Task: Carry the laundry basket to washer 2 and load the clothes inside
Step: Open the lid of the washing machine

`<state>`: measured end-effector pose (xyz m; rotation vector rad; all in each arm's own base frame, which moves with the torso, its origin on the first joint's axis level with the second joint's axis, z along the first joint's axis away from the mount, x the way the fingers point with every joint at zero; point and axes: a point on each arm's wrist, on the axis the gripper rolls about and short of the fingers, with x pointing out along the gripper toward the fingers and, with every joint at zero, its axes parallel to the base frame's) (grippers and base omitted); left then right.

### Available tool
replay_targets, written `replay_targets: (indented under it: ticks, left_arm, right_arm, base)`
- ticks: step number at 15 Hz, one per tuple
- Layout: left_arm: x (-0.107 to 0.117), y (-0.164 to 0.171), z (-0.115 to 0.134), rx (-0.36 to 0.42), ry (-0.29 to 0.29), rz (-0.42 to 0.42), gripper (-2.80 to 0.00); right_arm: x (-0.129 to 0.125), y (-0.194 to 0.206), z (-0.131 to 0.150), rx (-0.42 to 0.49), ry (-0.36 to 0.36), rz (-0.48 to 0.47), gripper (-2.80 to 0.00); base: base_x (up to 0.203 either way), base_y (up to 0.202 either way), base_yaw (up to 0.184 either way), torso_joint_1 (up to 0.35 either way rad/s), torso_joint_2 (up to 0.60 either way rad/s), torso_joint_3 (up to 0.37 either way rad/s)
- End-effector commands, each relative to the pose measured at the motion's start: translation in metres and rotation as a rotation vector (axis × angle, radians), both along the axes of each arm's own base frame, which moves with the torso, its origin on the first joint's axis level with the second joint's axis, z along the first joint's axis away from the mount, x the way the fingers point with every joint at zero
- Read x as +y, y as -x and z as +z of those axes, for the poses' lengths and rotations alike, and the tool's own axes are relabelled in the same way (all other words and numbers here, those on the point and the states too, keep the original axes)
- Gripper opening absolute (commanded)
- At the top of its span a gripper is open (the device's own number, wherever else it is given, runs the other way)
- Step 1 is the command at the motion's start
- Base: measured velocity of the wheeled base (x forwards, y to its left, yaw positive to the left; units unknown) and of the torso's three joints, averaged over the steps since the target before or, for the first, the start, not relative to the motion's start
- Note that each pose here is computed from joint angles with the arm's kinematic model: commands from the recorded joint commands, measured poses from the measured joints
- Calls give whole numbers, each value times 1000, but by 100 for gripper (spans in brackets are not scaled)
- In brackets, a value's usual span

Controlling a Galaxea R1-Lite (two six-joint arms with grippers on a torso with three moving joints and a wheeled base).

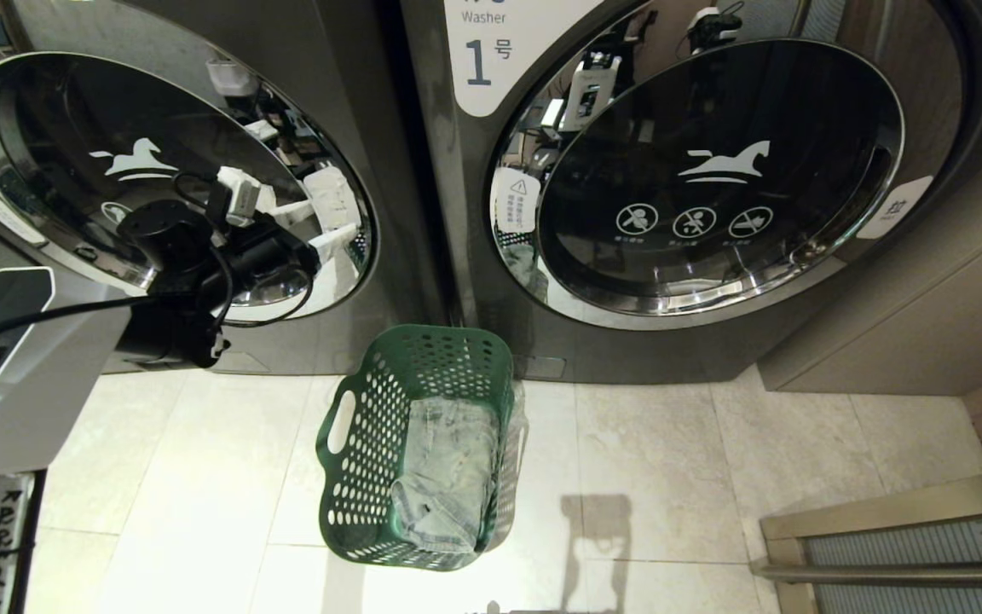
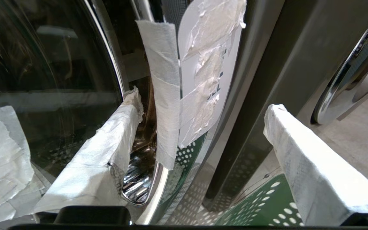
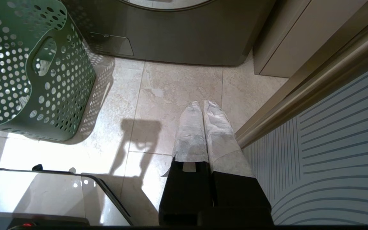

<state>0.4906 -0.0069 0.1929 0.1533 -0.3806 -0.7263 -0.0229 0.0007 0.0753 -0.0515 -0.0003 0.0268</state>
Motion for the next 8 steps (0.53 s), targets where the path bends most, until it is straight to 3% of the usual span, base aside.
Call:
replay_targets:
  ticks: [1,6,8]
  left_arm:
    - [0,-1,-1,6,10,-8,0]
    - [12,-1,9,70,110,-39,0]
    - [21,-1,10,70,121,-14,0]
  right_arm:
    - [0,0,0,1,1,1,-280]
    - [0,0,0,1,1,1,-280]
    - [0,0,0,1,1,1,-280]
  base:
    - [0,0,0,0,0,0]
    - [0,0,0,0,0,0]
    - [0,0,0,0,0,0]
